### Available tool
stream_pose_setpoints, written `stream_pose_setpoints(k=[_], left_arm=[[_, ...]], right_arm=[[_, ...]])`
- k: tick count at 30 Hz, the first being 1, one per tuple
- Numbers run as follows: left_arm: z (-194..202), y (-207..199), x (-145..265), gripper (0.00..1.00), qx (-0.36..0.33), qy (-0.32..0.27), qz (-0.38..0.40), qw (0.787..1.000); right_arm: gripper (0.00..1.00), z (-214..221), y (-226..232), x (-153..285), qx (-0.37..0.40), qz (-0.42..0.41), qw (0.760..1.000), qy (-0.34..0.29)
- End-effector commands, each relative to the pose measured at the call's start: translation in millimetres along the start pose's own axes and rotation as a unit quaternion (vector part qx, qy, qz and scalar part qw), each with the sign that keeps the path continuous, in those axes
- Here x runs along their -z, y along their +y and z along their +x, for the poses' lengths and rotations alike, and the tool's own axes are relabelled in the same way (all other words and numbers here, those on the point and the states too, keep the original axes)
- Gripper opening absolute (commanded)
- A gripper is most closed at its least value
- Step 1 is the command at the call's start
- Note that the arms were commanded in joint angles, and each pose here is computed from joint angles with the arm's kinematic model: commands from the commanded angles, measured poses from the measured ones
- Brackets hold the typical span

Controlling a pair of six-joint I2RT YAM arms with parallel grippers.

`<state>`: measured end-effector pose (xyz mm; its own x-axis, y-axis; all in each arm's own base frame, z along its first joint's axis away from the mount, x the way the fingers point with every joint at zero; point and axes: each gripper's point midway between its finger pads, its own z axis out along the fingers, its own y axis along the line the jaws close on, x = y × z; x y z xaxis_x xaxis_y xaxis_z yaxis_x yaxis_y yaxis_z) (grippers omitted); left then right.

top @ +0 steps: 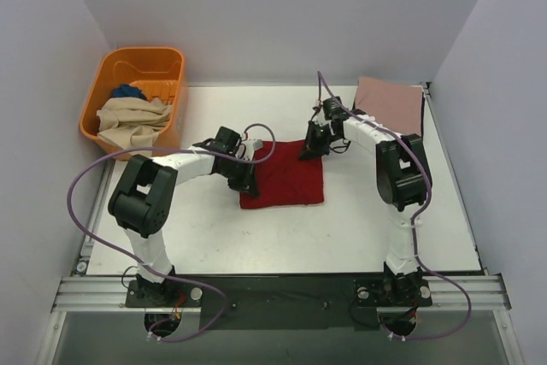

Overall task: Fold and stack the t-shirts
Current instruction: Smooth out wrinkles on the folded tshirt

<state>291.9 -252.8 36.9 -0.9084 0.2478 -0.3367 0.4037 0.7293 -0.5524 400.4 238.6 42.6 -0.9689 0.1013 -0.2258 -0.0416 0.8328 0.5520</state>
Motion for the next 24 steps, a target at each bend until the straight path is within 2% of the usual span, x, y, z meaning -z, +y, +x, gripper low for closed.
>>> stream_pose_setpoints(k=[1,6,10,11,15,18,21,24], left_arm=[[5,31,-4,0.00,0.029,-0.009,-0.052,0.998],[38,53,3,0.00,0.059,0.015,-0.081,0.995],[29,37,8,0.00,0.059,0.003,-0.046,0.997],[28,34,10,0.00,0.059,0.004,-0.041,0.997],[0,13,22,0.00,0.030,-0.012,-0.014,0.999],[-21,-7,33,0.00,0.014,-0.026,0.021,0.999],[-55,-36,52,0.00,-0.014,-0.053,0.064,0.996],[-87,-45,72,0.02,-0.020,-0.095,0.097,0.990]], right_arm=[[0.00,-38,-20,5,-0.027,0.007,0.999,-0.036],[0.00,-55,-65,-1,-0.053,0.053,0.997,-0.031],[0.00,-72,-71,-3,-0.043,0.071,0.996,-0.026],[0.00,-88,-64,4,-0.033,0.071,0.996,-0.045],[0.00,-120,-45,43,-0.011,0.063,0.994,-0.087],[0.00,-125,-27,73,0.012,0.057,0.992,-0.112],[0.00,-99,0,100,0.052,0.050,0.991,-0.116],[0.00,-65,18,110,0.078,0.049,0.990,-0.111]])
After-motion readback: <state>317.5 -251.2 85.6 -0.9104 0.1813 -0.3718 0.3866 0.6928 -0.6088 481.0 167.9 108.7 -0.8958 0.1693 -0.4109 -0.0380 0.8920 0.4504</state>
